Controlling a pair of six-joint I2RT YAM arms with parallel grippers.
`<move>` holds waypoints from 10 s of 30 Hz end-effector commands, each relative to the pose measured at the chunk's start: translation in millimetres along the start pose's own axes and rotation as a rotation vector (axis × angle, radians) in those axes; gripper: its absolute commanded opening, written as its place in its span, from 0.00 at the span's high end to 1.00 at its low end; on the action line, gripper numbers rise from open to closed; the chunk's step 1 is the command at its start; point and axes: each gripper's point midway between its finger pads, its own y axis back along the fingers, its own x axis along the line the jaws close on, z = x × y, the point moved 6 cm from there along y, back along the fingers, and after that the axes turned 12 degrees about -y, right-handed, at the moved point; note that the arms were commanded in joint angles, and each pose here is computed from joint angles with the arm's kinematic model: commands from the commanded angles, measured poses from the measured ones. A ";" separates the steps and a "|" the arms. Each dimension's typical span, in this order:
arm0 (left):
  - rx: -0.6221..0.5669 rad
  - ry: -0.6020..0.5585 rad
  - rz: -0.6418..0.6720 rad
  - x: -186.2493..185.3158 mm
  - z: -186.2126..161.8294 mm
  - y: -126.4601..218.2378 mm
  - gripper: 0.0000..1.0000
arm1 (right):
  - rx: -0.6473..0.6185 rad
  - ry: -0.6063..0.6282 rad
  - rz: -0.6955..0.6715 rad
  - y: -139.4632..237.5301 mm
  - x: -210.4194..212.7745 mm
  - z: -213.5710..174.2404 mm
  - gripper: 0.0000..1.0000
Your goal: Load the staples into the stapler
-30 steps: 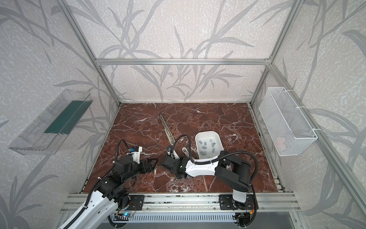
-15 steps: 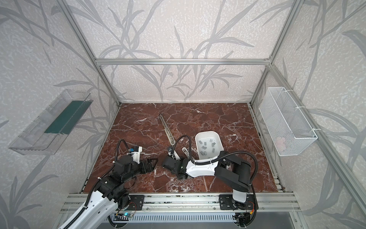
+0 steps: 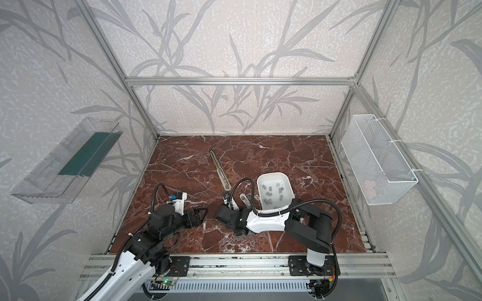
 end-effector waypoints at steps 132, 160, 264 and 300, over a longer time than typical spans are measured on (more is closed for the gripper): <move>-0.134 -0.158 -0.393 -70.4 -5.2 -137.0 0.86 | -0.052 -0.080 0.170 22.4 -20.6 28.5 0.80; -0.173 -0.210 -0.414 -69.8 -6.1 -137.8 0.86 | 0.019 -0.083 0.160 -1.4 -28.1 17.1 0.96; -0.148 -0.095 0.160 17.1 27.0 -65.9 0.07 | 0.086 0.090 0.036 9.9 -1.7 -34.5 0.49; -0.171 -0.031 0.413 37.2 26.0 22.5 0.01 | 0.002 0.099 0.108 34.1 62.8 26.1 0.48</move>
